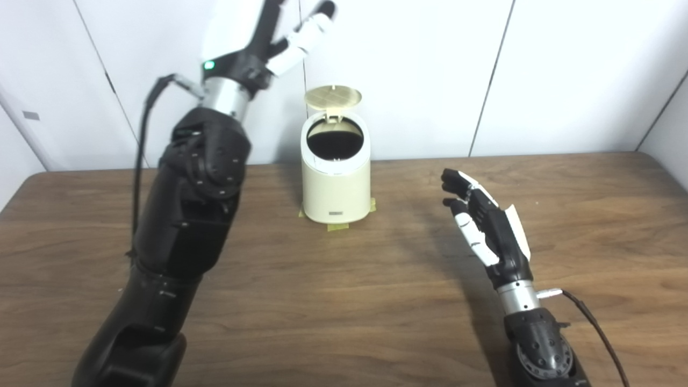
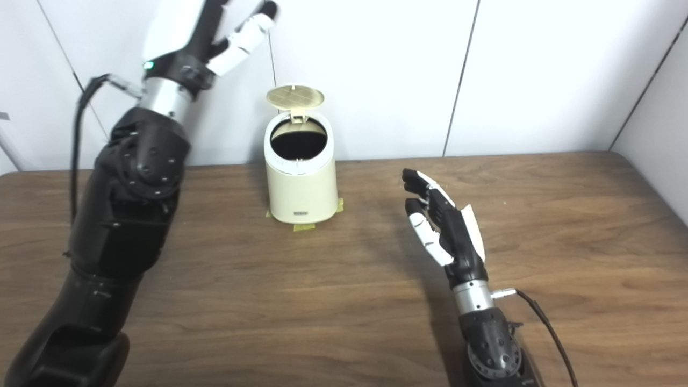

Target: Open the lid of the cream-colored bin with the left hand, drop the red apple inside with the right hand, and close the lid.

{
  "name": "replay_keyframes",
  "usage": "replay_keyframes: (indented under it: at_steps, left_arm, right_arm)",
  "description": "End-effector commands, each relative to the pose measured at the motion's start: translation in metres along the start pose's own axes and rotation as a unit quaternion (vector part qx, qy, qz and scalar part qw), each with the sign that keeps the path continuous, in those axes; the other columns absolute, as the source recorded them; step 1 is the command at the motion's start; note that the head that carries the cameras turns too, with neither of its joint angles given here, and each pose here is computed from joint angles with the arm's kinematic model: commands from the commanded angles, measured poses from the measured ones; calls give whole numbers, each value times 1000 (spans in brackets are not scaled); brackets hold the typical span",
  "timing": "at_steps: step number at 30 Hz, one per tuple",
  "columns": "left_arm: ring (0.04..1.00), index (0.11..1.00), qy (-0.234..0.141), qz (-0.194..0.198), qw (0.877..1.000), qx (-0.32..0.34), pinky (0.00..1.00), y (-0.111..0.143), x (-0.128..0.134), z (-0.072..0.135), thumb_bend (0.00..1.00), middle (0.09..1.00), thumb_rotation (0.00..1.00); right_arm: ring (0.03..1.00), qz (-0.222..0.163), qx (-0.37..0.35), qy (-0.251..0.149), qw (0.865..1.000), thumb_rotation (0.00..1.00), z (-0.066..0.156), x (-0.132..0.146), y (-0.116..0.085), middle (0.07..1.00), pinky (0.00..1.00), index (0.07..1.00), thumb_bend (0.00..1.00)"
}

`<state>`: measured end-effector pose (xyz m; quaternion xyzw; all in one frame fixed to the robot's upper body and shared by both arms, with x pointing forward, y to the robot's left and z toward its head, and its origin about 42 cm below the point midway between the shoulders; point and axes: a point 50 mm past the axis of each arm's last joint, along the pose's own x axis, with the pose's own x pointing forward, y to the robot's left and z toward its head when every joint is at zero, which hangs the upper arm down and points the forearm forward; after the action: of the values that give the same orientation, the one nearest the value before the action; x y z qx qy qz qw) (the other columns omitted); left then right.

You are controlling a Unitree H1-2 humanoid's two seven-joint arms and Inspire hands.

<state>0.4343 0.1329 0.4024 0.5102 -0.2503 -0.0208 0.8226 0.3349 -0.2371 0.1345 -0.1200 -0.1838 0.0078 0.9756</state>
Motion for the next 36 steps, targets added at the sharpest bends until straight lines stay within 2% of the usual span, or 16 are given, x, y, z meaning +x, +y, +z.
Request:
replay_keyframes:
  at_steps: [1, 7, 14, 20, 27, 32, 36]
  left_arm:
    - [1000, 926, -7, 28, 998, 47, 1000, 30, 22, 16, 673, 966, 1000]
    - [1000, 917, 15, -17, 996, 89, 1000, 20, 39, 22, 708, 952, 937]
    - [1000, 903, 30, -62, 988, 137, 1000, 1, 53, 15, 790, 941, 957]
    - [1000, 896, 43, -74, 984, 156, 1000, -15, 62, 6, 842, 936, 990]
    - [1000, 892, 55, -85, 982, 157, 1000, -24, 60, -5, 837, 934, 980]
    - [1000, 903, 66, -102, 977, 177, 1000, -30, 58, -9, 856, 940, 992]
    - [1000, 910, 70, -108, 975, 179, 1000, -33, 56, -10, 864, 952, 987]
  right_arm:
    - [820, -10, 1, -39, 999, 729, 12, 11, -1, 830, 731, 820, 148]
    - [814, -5, 8, -41, 999, 728, 11, 12, 3, 824, 715, 817, 159]
    - [804, 1, -2, -35, 999, 707, 11, 11, 4, 817, 703, 822, 153]
    - [801, 2, -3, -35, 999, 674, 10, 10, 6, 815, 687, 818, 149]
    - [778, -5, -10, -33, 999, 683, 8, 9, 6, 802, 649, 805, 166]
    - [773, 0, -11, -35, 999, 792, 6, 9, 7, 804, 640, 809, 208]
    - [765, -2, -10, -32, 999, 779, 7, 8, 9, 805, 629, 806, 196]
